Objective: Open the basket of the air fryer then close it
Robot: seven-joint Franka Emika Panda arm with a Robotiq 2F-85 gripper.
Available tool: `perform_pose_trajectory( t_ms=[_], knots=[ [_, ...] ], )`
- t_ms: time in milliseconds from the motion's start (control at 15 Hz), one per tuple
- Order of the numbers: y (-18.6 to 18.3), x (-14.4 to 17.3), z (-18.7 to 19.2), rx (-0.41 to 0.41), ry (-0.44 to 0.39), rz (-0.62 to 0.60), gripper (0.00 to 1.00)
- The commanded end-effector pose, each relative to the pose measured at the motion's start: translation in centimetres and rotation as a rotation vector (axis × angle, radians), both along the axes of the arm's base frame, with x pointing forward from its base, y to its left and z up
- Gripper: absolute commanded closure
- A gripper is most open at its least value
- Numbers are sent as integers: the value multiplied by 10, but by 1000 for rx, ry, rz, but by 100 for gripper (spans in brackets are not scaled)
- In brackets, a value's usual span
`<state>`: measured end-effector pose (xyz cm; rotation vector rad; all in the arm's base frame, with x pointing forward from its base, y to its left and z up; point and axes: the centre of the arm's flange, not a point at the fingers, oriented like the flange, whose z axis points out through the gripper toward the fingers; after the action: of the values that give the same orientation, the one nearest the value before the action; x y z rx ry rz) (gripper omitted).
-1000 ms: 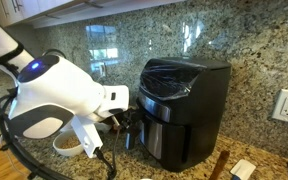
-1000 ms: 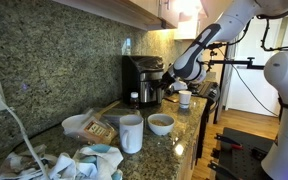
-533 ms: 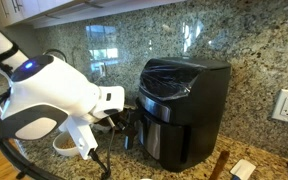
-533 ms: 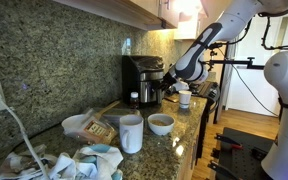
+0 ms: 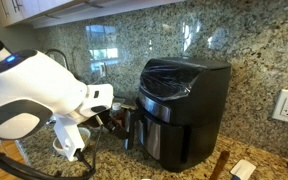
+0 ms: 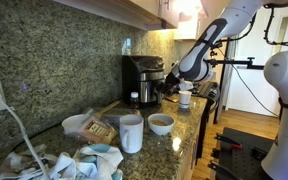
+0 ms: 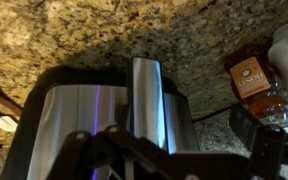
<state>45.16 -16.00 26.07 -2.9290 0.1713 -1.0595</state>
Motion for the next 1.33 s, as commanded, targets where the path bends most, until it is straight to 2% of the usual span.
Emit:
perform_pose_trajectory(
  t_ms=[0, 467, 533, 800, 1000, 1267],
  knots=[
    [19, -18, 13, -25, 39, 0, 0],
    [29, -11, 38, -12, 103, 24, 0],
    [32, -3, 12, -11, 80, 54, 0],
    [32, -3, 12, -8, 82, 53, 0],
    [20, 5, 46, -25, 109, 61, 0],
    [7, 30, 87, -58, 221, 89, 0]
  ],
)
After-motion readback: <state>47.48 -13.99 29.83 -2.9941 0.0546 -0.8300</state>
